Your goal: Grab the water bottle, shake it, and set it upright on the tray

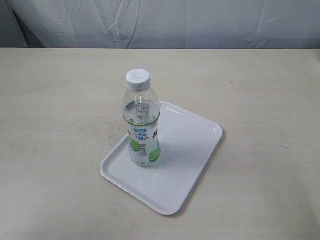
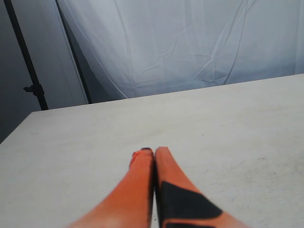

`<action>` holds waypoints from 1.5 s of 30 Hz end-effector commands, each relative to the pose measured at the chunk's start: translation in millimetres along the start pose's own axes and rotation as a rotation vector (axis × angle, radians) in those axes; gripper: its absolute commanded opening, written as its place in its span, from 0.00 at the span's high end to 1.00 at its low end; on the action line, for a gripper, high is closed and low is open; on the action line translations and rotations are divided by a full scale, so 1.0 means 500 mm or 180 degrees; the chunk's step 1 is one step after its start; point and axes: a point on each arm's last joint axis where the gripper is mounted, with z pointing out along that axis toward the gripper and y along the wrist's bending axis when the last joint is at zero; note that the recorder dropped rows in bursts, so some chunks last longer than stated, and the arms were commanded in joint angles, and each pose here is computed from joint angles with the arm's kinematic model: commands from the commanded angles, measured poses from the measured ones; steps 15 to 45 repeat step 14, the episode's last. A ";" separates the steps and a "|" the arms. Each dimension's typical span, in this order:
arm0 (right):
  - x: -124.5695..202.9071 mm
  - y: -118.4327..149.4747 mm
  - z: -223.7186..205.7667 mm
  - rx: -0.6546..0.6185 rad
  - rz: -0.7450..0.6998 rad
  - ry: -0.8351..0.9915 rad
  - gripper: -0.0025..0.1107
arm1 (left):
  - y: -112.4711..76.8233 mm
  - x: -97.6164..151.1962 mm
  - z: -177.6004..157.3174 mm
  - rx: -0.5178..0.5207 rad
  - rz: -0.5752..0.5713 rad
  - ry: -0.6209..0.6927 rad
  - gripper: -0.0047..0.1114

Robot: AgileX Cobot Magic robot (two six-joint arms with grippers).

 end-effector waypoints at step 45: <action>0.000 -0.001 0.000 0.0016 0.0001 -0.0056 0.95 | 0.000 -0.001 0.000 0.0014 0.0028 -0.0046 0.94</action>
